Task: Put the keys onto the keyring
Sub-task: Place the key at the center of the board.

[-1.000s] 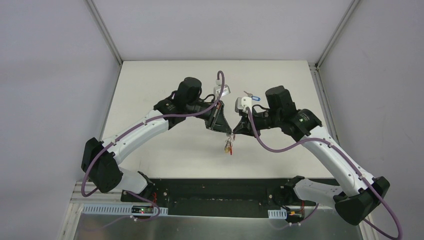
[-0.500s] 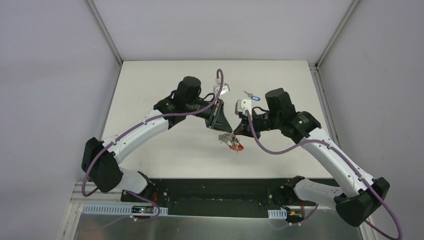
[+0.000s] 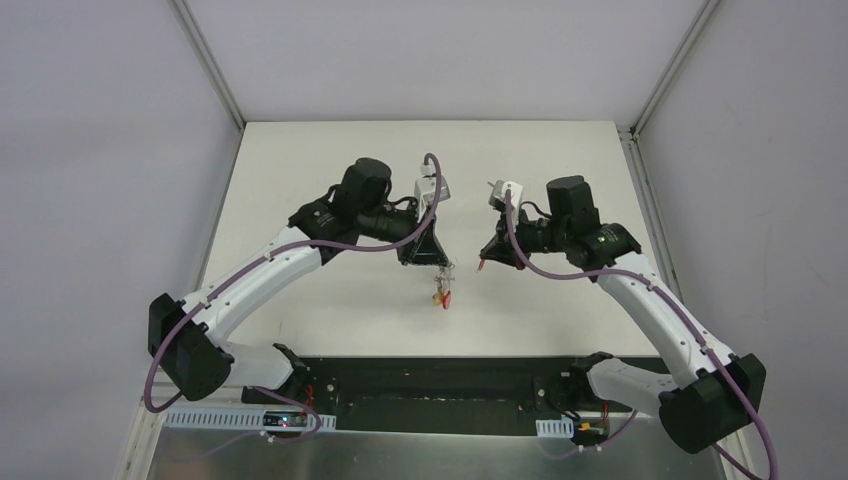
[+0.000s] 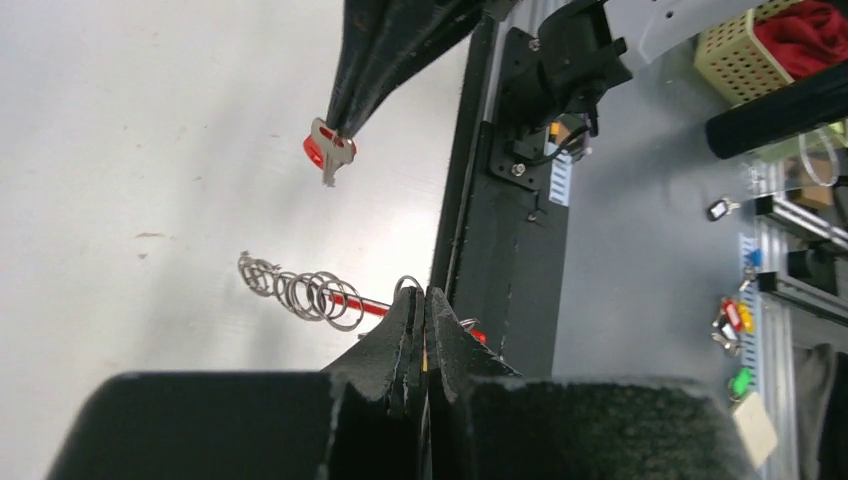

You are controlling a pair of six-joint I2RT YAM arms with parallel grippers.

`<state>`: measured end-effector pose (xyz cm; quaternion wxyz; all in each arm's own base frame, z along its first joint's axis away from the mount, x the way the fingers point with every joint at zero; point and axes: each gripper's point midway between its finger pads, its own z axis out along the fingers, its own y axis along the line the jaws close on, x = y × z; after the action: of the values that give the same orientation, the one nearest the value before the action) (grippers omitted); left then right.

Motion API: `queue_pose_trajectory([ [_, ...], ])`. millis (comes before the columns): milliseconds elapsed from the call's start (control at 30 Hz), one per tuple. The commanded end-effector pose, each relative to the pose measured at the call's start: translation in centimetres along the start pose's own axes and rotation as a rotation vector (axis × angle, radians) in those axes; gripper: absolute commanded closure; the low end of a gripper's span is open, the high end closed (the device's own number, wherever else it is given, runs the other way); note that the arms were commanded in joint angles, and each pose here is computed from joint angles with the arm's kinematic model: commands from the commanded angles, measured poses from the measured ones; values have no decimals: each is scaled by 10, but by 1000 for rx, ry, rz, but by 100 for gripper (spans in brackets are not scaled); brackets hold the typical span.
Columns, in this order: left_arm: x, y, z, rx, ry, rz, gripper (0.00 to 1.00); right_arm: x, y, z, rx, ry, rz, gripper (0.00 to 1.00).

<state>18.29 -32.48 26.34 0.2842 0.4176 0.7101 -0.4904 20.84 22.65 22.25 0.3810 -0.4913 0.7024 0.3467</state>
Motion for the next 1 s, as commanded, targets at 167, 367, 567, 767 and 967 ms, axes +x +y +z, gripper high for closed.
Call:
queue_pose_trajectory([
  [167,6,17,-21,-138,40,255,100,52,-27,17,38,88,206,100],
  [367,19,16,-18,-99,51,295,100,97,-41,25,86,227,278,100],
  [567,21,16,-17,-90,51,297,100,136,-50,34,97,381,369,100],
  [767,26,16,-15,-79,54,293,100,148,-59,47,86,441,453,98],
  [967,31,16,-15,-77,47,301,100,156,-73,60,89,482,508,93],
])
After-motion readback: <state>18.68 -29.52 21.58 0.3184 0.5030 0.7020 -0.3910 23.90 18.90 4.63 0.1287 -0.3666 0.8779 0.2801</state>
